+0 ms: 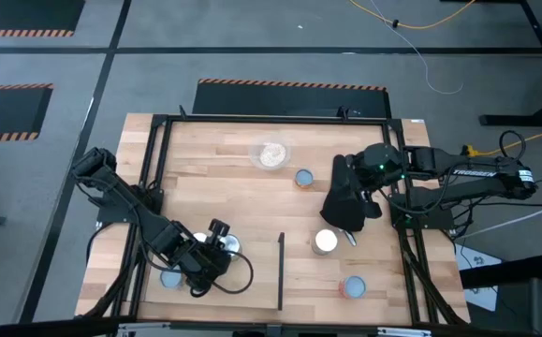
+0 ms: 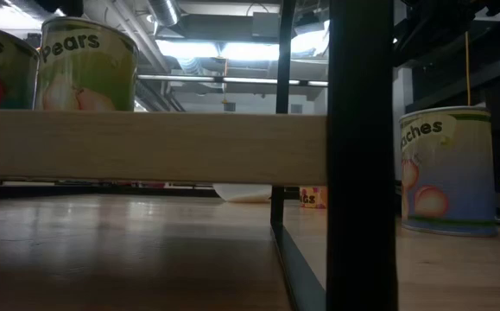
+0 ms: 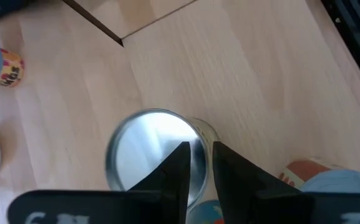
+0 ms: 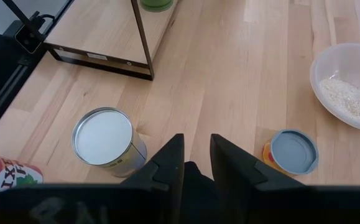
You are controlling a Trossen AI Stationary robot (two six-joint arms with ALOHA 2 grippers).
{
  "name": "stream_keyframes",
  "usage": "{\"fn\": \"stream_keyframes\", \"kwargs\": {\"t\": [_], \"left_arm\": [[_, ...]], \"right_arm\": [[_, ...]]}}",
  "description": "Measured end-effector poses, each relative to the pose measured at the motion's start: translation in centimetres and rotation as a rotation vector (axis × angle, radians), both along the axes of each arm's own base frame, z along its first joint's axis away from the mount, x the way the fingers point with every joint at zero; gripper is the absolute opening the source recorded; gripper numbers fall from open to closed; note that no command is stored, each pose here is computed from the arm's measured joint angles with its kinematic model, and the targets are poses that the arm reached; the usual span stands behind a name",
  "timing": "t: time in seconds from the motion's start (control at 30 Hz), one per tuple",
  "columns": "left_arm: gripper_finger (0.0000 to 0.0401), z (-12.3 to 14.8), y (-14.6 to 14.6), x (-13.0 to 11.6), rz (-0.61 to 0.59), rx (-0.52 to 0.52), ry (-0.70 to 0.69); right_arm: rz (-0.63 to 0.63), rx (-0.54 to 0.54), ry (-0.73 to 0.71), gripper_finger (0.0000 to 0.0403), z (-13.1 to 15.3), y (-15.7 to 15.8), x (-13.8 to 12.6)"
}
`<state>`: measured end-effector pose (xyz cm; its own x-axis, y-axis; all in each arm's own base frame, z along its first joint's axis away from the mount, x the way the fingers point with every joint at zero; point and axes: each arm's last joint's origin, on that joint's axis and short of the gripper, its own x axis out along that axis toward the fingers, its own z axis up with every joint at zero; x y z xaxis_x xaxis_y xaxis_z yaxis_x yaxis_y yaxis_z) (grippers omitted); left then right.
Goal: Pick and place cans onto a shelf
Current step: Put the top yellow canned pineapple on the shelf aligned with the other green canned pear
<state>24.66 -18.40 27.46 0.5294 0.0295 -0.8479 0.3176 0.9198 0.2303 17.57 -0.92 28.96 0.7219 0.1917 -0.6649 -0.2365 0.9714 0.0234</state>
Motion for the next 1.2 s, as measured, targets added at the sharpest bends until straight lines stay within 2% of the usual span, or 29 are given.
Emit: {"fn": "stream_keyframes", "kwargs": {"t": [0.2, 0.37, 0.5, 0.57, 0.73, 0.83, 1.0, 1.2], "left_arm": [[0.0057, 0.8, 0.0, 0.1, -0.003, 0.024, -0.027], [0.0055, 1.7, 0.5, 0.5, -0.078, 0.147, -0.100], [0.0055, 2.0, 1.7, 1.3, -0.072, 0.232, -0.135], [0.0055, 2.1, 2.4, 1.8, -0.062, 0.240, -0.137], [0.0055, 2.3, 4.6, 3.5, 0.028, 0.226, -0.166], [0.0055, 2.4, 6.0, 4.3, 0.082, 0.219, -0.181], [0.0055, 2.5, 7.9, 5.2, 0.148, 0.212, -0.184], [0.0055, 2.4, 9.0, 5.6, 0.162, 0.164, -0.165]], "right_arm": [[0.000, 0.000, -0.001, 0.0083, 0.0, 0.0, 0.0], [-0.003, 0.001, -0.025, 0.0083, 0.2, 0.0, 0.2], [-0.025, -0.016, -0.091, 0.0083, 0.7, -0.1, 0.6], [-0.106, -0.027, -0.132, 0.0083, 1.0, -0.3, 0.9], [-0.482, -0.058, -0.223, 0.0083, 1.5, -1.4, 2.4], [-0.645, -0.056, -0.219, 0.0083, 0.9, -2.2, 3.2], [-0.770, -0.002, -0.114, 0.0083, -1.3, -3.9, 4.9], [-0.911, 0.053, 0.018, 0.0083, -4.3, -6.9, 6.3]]}}
